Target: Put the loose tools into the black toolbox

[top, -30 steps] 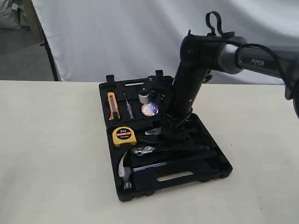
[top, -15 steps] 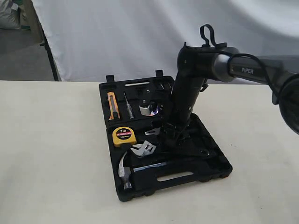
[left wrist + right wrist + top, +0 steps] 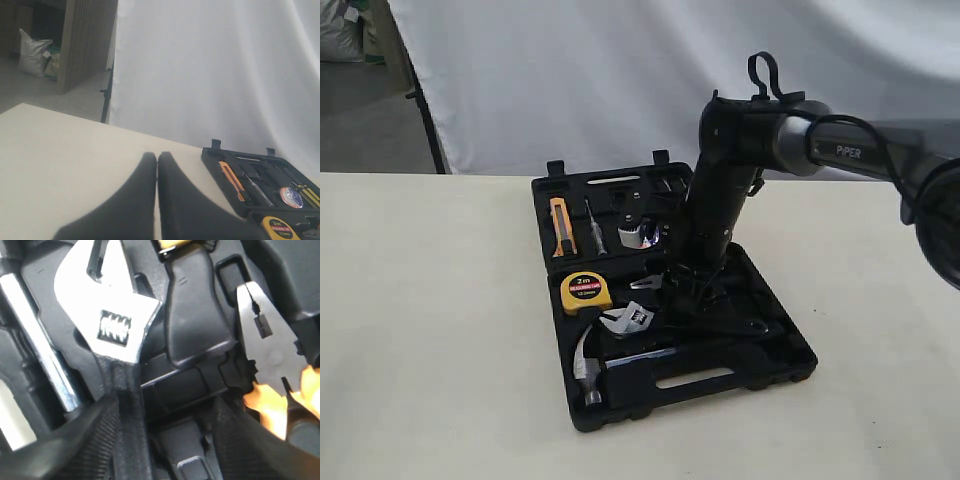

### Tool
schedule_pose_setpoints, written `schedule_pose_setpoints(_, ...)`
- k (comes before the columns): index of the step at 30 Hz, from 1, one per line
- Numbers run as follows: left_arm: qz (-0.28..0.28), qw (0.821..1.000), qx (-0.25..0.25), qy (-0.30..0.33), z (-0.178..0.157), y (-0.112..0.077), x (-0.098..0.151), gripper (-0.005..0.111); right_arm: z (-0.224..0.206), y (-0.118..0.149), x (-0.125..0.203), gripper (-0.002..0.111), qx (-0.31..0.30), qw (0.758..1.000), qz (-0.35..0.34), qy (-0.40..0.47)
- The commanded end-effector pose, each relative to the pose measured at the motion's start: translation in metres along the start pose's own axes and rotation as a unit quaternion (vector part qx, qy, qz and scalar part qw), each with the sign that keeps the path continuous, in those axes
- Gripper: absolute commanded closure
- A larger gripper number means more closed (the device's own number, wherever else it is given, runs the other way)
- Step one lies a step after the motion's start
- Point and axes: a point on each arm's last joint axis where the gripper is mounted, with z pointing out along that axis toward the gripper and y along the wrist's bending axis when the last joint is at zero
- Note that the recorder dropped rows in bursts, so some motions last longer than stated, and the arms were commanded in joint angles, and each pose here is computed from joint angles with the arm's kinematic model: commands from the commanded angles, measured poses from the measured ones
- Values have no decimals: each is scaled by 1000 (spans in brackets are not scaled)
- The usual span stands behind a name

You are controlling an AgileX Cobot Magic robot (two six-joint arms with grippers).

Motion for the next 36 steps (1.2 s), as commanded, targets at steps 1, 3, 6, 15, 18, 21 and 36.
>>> schedule_pose_setpoints(1,0,1000,-10,-10,0,1,-2,106,6,0,2,55,2,1000,-5,7)
schedule_pose_setpoints(3,0,1000,-10,-10,0,1,-2,106,0,0,1,55,8,1000,-6,3)
schedule_pose_setpoints(6,0,1000,-10,-10,0,1,-2,106,-5,1,1,55,12,1000,-7,0)
schedule_pose_setpoints(15,0,1000,-10,-10,0,1,-2,106,-7,2,0,55,9,1000,-3,-5)
schedule_pose_setpoints(18,0,1000,-10,-10,0,1,-2,106,-7,3,-2,55,3,1000,1,-12)
schedule_pose_setpoints(21,0,1000,-10,-10,0,1,-2,106,-7,3,-2,55,3,1000,1,-13)
schedule_pose_setpoints(36,0,1000,-10,-10,0,1,-2,106,-22,9,-7,55,-7,999,-7,-40)
